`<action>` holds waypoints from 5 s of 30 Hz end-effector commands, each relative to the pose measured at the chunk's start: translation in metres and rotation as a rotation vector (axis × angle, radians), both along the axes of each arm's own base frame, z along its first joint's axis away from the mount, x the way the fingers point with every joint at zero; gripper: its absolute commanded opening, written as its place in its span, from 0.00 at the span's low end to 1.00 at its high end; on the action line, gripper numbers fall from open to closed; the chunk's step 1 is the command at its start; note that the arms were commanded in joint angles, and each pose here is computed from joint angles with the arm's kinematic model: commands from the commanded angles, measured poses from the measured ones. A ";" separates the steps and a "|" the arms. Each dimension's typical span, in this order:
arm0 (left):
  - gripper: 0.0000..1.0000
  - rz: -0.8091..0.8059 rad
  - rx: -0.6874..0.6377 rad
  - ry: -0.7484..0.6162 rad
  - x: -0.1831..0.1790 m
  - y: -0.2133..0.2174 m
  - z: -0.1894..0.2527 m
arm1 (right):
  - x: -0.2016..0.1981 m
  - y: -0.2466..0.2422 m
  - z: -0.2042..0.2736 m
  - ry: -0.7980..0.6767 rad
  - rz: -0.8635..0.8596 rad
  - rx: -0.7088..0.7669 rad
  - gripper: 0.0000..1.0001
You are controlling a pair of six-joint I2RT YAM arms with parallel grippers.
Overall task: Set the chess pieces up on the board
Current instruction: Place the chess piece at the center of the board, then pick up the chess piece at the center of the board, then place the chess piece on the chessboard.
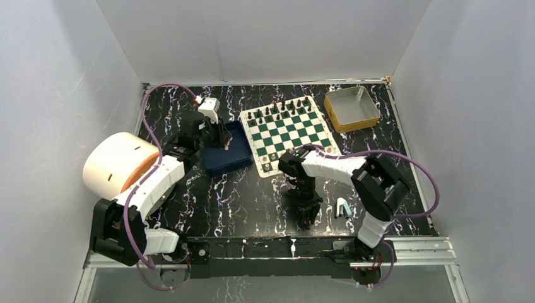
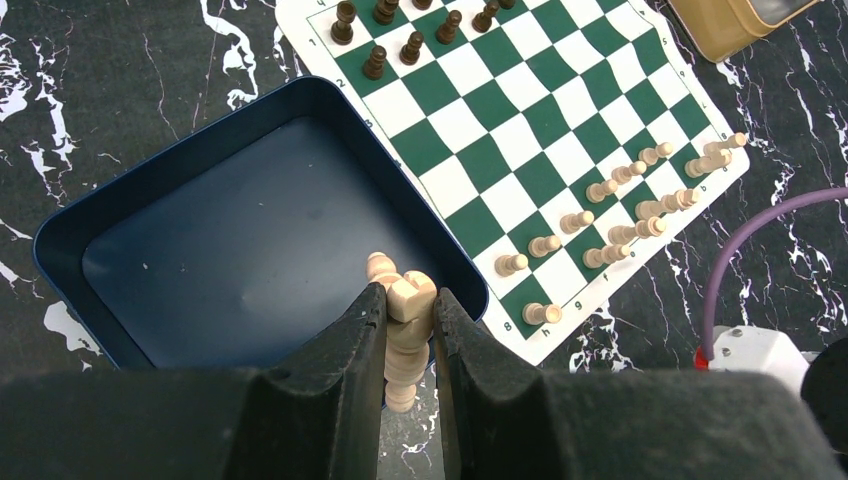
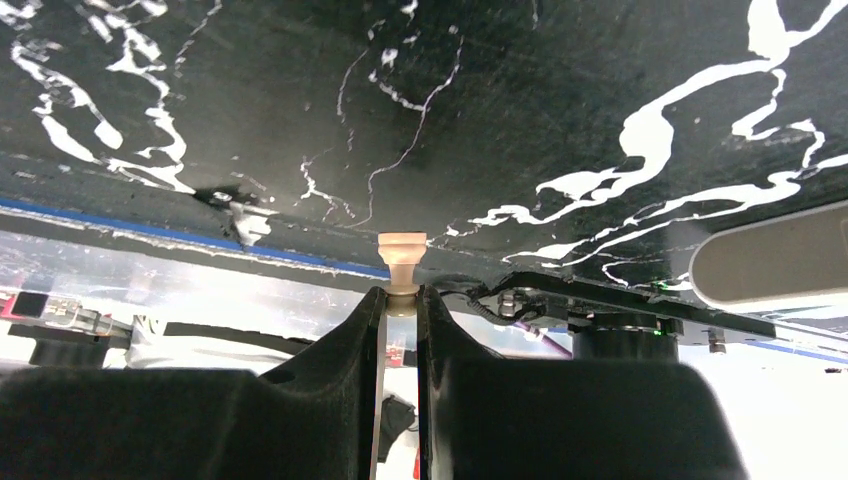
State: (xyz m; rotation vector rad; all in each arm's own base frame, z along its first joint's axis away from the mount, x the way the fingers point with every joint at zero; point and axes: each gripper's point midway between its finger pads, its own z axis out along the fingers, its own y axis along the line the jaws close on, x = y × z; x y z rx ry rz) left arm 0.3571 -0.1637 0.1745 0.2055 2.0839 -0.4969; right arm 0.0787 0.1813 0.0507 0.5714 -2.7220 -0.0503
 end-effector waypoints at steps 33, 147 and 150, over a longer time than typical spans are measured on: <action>0.00 0.001 -0.016 -0.079 0.004 -0.001 0.031 | 0.014 0.003 -0.011 -0.105 -0.012 0.004 0.33; 0.00 0.011 -0.045 -0.082 -0.001 -0.002 0.035 | 0.329 -0.048 -0.001 -0.374 -0.340 0.132 0.19; 0.00 0.010 -0.045 -0.083 -0.001 -0.002 0.035 | 0.329 -0.047 -0.003 -0.369 -0.343 0.137 0.19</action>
